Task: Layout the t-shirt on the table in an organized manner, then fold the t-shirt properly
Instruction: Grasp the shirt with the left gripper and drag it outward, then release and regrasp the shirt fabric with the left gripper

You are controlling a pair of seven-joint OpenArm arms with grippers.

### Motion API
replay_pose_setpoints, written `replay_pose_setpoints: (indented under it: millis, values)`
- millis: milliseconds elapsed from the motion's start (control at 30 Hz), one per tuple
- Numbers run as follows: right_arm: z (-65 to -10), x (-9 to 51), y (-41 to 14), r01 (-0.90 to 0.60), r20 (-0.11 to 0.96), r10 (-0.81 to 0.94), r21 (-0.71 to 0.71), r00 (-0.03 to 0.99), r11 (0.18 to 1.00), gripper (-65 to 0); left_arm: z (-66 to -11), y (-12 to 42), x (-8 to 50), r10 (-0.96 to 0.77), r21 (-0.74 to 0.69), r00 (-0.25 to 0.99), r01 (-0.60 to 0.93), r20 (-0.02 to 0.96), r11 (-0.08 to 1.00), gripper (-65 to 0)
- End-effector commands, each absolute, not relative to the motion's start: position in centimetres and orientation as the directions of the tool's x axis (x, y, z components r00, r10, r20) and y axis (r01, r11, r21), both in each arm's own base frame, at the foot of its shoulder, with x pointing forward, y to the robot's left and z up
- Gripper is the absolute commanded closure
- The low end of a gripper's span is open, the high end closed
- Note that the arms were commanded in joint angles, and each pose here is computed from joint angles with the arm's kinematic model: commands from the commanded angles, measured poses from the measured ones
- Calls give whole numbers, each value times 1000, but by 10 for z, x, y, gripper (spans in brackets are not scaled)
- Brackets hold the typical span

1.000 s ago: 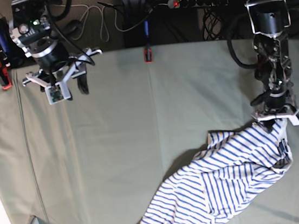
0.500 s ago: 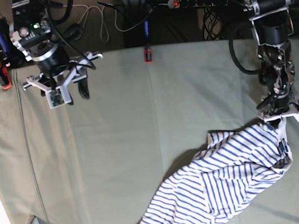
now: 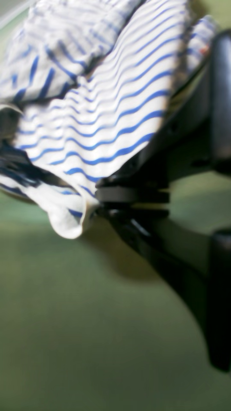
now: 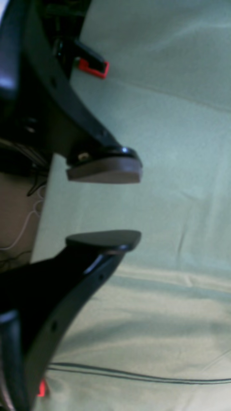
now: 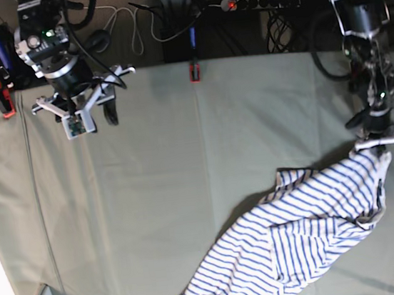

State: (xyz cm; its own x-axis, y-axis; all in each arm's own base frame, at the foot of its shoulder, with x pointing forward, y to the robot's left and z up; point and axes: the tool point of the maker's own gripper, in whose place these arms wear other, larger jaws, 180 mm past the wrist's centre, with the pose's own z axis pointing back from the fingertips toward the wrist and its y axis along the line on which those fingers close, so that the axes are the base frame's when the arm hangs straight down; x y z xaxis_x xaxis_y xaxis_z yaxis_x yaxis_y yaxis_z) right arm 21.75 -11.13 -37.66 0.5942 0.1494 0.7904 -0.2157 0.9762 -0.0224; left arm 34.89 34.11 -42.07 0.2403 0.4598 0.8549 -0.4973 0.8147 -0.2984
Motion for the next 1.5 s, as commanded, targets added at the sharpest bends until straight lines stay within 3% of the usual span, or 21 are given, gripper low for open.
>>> replay_pose_setpoints:
  millis: [0, 167, 367, 633, 700, 867, 967, 1067, 1200, 1333, 1467]
  values:
    - [-368, 221, -109, -229, 812, 154, -25, 563, 973, -244, -399, 361, 343, 417, -279, 182, -506, 890, 816, -1]
    - [-367, 222, -107, -234, 816, 153, -22, 558, 972, -244, -391, 392, 277, 419, -273, 118, -596, 900, 755, -1]
    - [-365, 225, -105, -237, 821, 151, -20, 550, 971, -248, -407, 418, 215, 420, -213, 151, -683, 895, 699, -1]
    - [-345, 250, -65, -333, 867, 165, 1, 471, 943, -248, -424, 426, 189, 456, -202, 171, -725, 873, 658, -16]
    - [-342, 253, -57, -350, 874, 165, 6, 457, 937, -248, -429, 424, 188, 502, -236, 164, -733, 849, 638, -77]
    - [-342, 251, -46, -375, 875, 168, 17, 455, 927, -248, -425, 425, 178, 607, -324, 134, -745, 784, 583, -316]
    - [-344, 251, -47, -374, 872, 169, 17, 459, 927, -248, -398, 419, 175, 582, -341, 110, -717, 806, 608, -374]
    - [-344, 251, -50, -367, 872, 168, 14, 460, 930, -248, -353, 395, 195, 534, -380, 59, -638, 843, 670, -366]
    - [-344, 251, -50, -368, 872, 170, 13, 460, 930, -248, -316, 325, 257, 552, -485, 19, -455, 833, 747, -354]
    - [-345, 251, -52, -369, 870, 177, 6, 461, 929, -248, -333, 263, 319, 558, -497, 110, -338, 822, 799, -354]
    - [-348, 248, -60, -381, 862, 209, -21, 462, 925, -248, -367, 230, 347, 557, -476, 186, -348, 809, 808, -355]
